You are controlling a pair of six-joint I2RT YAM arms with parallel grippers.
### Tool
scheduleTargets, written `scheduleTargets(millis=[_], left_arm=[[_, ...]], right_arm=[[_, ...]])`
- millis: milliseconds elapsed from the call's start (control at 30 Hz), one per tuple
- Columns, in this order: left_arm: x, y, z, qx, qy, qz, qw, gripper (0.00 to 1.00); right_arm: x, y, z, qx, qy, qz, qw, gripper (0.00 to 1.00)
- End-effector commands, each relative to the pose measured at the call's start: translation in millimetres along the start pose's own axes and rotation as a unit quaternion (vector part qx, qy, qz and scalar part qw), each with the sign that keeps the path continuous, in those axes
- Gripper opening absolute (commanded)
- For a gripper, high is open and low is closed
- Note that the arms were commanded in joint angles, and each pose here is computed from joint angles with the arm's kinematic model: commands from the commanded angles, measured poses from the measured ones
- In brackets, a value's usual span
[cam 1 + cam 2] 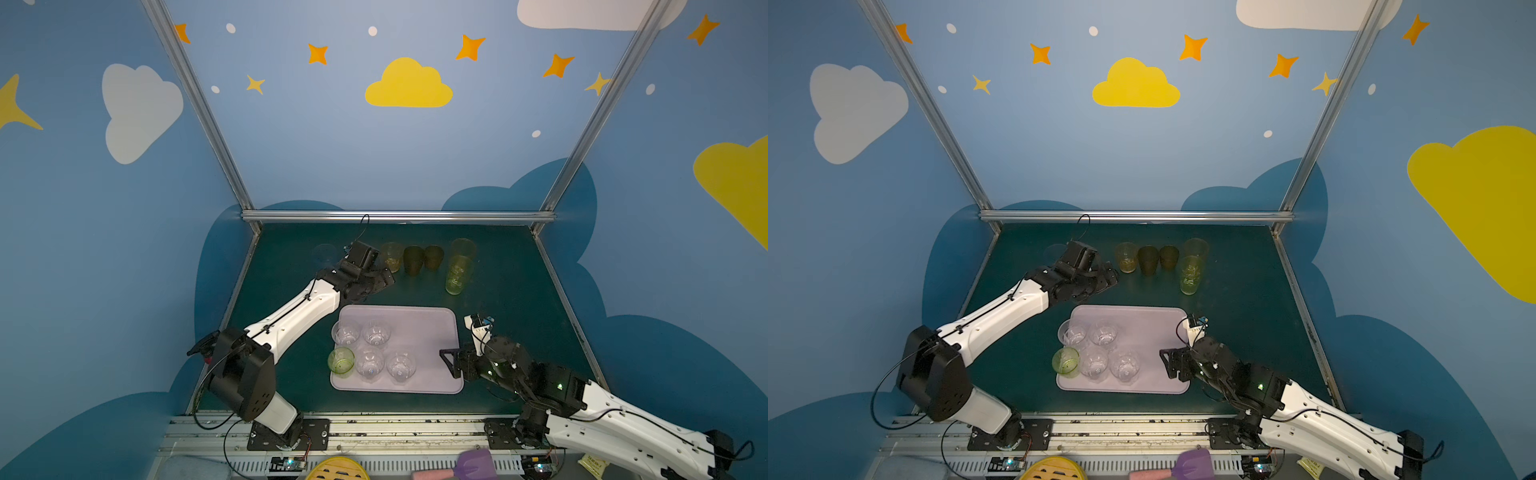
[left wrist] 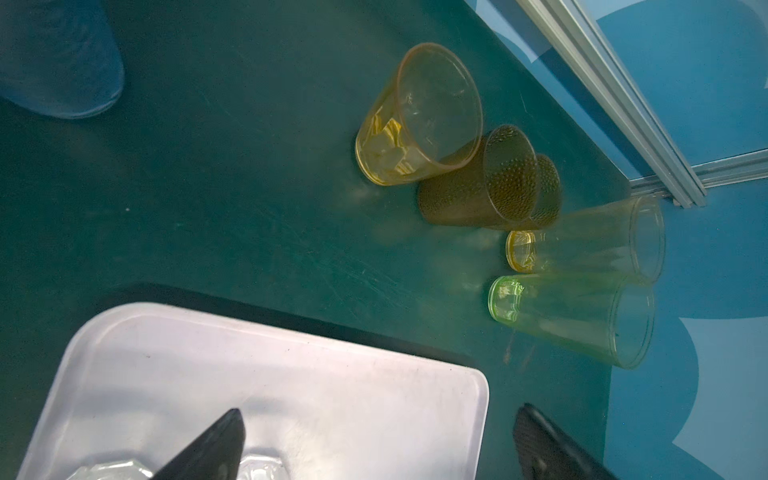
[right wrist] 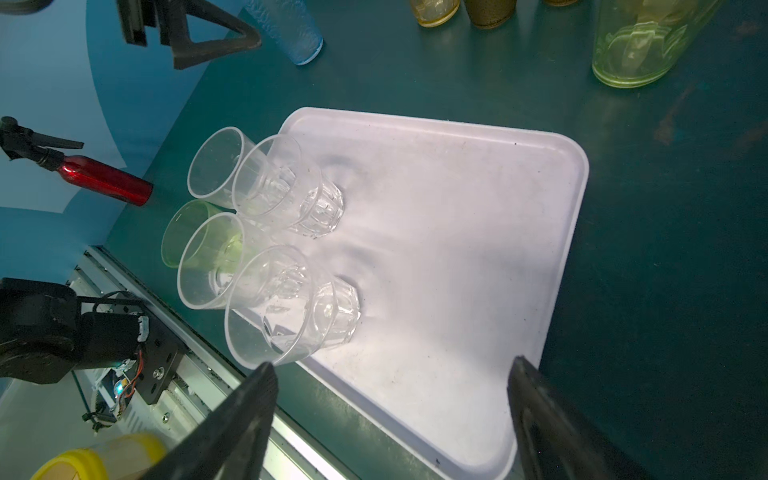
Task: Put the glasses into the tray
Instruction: 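Reach the left gripper beyond the tray to the amber glass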
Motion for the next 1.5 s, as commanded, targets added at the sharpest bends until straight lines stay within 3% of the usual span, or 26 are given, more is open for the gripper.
scheduleTargets(millis=[0,167,367,633,700,800,1467], left_arm=[[-6,-12,14,0.007,0.004,-0.004,1.0,1.0],[-3,-40,40,0.03,0.037,0.0,0.999,1.0],[1,-67,65,0.035,0.03,0.035,0.998,0.97],[3,-92,82,0.043,0.034,0.038,0.998,0.77],[1,-97,85,0.045,0.028,0.04,0.998,0.66],[0,-103,90,0.05,0.024,0.056,0.997,0.59],[-13,-137,112,0.057,0.0,0.058,0.997,0.51]], right_arm=[[1,1,3,-0.024,0.007,0.019,1.0,0.86],[0,1,3,-0.026,0.009,0.024,0.999,0.86],[2,2,5,-0.034,0.007,0.038,0.999,0.86],[4,3,4,-0.039,0.006,0.059,0.997,0.86],[4,2,4,-0.038,0.007,0.062,0.997,0.86],[4,1,3,-0.038,0.006,0.064,0.997,0.86],[-3,2,-1,-0.04,-0.003,0.043,0.998,0.86]])
Point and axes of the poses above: each gripper's point midway between its finger pads, its own y axis back along the fingers, its own x axis along the line the jaws close on, z = x × y, the point moved 10 cm from there along y, back along the fingers, and after that the axes turned 1 degree about y, right-handed, at the moved point
